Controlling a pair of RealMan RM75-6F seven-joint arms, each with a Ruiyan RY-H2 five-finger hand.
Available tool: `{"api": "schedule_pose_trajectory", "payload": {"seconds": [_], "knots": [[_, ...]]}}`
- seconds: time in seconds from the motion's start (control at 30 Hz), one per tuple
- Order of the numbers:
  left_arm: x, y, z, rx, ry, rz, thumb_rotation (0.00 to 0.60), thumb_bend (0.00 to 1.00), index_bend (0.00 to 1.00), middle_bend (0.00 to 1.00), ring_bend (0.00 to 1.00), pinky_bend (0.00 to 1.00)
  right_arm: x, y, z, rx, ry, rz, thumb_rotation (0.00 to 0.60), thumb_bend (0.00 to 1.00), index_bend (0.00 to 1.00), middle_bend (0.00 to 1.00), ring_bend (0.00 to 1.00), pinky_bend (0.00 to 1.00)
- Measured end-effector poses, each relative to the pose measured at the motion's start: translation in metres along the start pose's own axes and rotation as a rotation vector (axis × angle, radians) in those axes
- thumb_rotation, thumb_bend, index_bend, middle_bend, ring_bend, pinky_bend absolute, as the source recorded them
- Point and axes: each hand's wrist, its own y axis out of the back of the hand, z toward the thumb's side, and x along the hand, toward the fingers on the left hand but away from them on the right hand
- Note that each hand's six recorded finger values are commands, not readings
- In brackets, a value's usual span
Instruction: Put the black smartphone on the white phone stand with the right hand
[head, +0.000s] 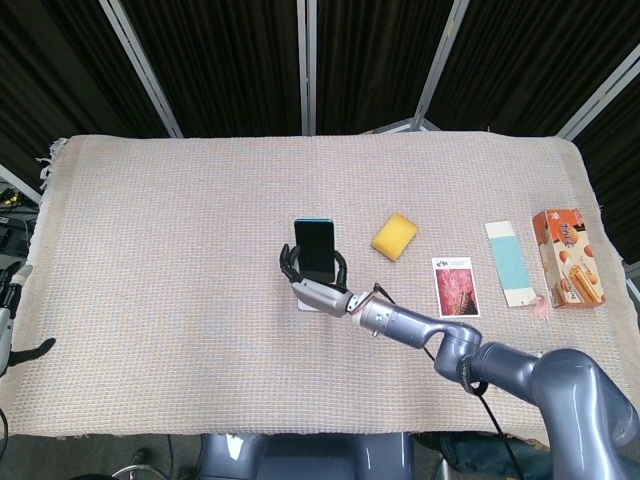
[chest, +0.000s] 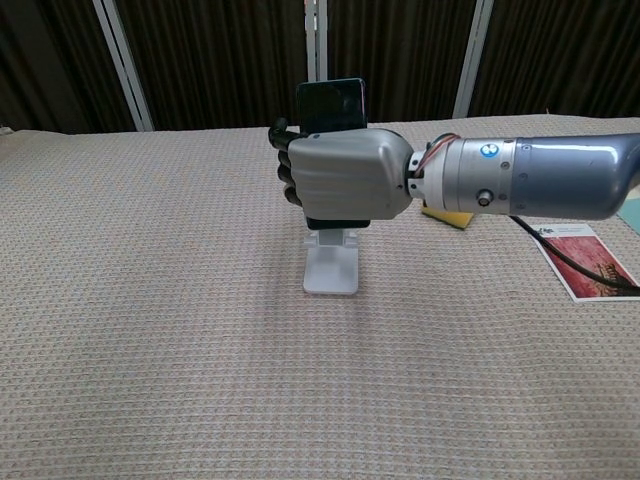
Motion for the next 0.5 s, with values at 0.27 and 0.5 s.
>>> {"api": "schedule_pose_trajectory", "payload": {"seconds": [0.27, 0.5], "knots": [[-0.0001, -0.0007, 0.0007, 0.002, 0.0, -0.002, 0.6, 0.0, 0.0, 0.0, 0.0, 0.0, -0.0031, 0.0057, 0.0052, -0.025, -0.013, 0.003, 0.6, 0.23, 0.5, 0.47, 0.38, 0.28], [0.0002, -0.0014, 0.001, 0.005, -0.002, -0.005, 0.6, 0.0, 0.0, 0.0, 0.0, 0.0, -0.0032, 0.0062, 0.0099, -0.033, -0.012, 0.009, 0.6, 0.23, 0.5, 0.47, 0.38, 0.28]]}}
